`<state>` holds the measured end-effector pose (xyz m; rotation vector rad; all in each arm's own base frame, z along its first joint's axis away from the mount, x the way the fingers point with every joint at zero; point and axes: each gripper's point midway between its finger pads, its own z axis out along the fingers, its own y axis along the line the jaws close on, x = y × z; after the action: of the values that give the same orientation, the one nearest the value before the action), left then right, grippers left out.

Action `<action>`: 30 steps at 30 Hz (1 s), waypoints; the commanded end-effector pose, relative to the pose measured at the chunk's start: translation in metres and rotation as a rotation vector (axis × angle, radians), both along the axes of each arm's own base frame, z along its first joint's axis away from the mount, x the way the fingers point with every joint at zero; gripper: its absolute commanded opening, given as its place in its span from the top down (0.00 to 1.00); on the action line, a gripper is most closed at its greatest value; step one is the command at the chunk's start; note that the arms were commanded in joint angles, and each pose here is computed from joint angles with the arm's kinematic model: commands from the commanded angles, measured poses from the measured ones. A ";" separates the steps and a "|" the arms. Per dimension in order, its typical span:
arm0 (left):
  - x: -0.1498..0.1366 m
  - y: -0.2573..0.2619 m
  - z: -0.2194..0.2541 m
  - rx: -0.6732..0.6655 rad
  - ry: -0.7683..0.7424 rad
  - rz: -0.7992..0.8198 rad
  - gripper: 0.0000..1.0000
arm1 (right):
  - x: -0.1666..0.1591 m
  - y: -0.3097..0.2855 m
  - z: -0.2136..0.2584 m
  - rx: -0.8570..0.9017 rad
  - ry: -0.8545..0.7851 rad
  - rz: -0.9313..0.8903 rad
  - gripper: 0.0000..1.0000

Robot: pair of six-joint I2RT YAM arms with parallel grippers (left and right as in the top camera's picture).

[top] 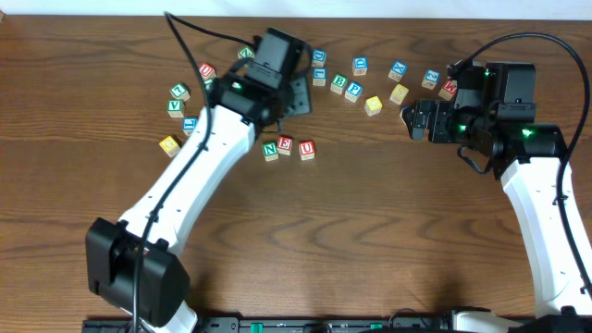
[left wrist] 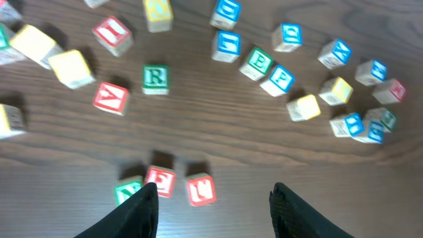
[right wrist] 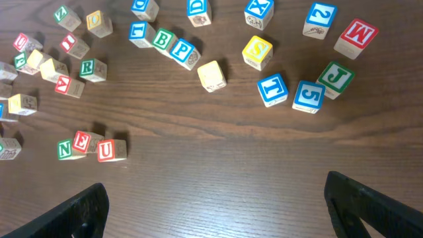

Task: Spell out NEURIPS
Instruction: 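Move the left gripper to the green R block and grasp it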

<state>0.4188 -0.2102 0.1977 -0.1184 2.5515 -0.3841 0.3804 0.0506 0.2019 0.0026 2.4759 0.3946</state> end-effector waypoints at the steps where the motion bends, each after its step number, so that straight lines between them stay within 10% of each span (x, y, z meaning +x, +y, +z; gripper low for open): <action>1: 0.007 0.013 -0.006 0.003 0.018 -0.060 0.47 | 0.004 0.004 0.008 0.017 -0.020 0.005 0.01; 17: 0.103 0.044 -0.044 0.103 0.022 0.000 0.46 | 0.004 0.004 0.007 0.017 -0.017 0.005 0.01; 30: 0.109 0.040 -0.103 0.168 0.096 0.003 0.37 | 0.004 0.004 0.003 0.017 -0.002 0.004 0.01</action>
<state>0.5237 -0.1653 0.1060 -0.1016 2.6585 -0.1948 0.3808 0.0511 0.2006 0.0016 2.4790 0.3980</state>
